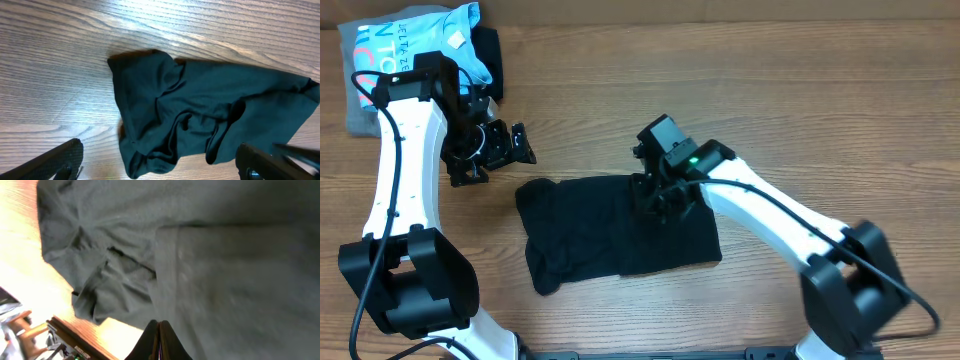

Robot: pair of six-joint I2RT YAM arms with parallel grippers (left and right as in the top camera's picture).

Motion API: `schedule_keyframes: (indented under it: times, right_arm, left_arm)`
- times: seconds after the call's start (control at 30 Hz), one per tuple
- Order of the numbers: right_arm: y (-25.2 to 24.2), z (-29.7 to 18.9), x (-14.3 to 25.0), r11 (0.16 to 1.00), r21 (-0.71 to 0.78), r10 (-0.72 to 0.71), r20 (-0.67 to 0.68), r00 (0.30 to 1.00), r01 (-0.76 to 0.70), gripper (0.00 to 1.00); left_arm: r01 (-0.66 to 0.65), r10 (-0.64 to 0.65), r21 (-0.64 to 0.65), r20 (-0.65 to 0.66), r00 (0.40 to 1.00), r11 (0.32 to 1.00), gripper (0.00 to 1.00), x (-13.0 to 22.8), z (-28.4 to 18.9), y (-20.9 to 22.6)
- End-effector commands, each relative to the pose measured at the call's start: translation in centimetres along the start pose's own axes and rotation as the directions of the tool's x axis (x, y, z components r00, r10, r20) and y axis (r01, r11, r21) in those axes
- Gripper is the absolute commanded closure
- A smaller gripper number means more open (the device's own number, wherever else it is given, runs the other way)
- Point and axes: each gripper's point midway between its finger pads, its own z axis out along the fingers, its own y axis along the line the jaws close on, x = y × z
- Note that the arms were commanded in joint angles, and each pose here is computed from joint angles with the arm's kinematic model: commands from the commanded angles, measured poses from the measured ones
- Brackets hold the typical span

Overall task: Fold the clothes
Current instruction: 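Fold the right end leftward over the strip with the right gripper, then release the fold and raise the right gripper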

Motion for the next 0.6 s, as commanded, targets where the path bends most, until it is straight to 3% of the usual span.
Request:
schedule_keyframes:
  times: [0.0, 0.2, 0.33, 0.57]
  right_arm:
    - [1.3, 2.1, 0.2, 0.996, -0.093, 0.000, -0.075, 0.997, -0.007, 0.96]
    - [0.1, 5.0, -2.0, 0.994, -0.109, 0.011, -0.046, 0.999, -0.016, 0.96]
    - [-2.9, 6.2, -4.0, 0.992, -0.057, 0.110, -0.006, 0.994, -0.110, 0.96]
    - [-8.1, 4.3, -7.6, 0.976, -0.023, 0.217, 0.077, 0.973, -0.216, 0.96]
  left_arm:
    - [-0.031, 0.031, 0.004, -0.005, 1.000, 1.000, 0.00, 0.3, 0.0, -0.6]
    - [-0.029, 0.029, 0.004, -0.009, 1.000, 1.000, 0.00, 0.5, 0.0, -0.6]
    - [-0.031, 0.031, -0.001, -0.015, 0.999, 1.000, 0.00, 0.6, 0.0, -0.5]
    - [-0.027, 0.027, -0.001, -0.026, 0.999, 1.000, 0.00, 0.9, 0.0, -0.4]
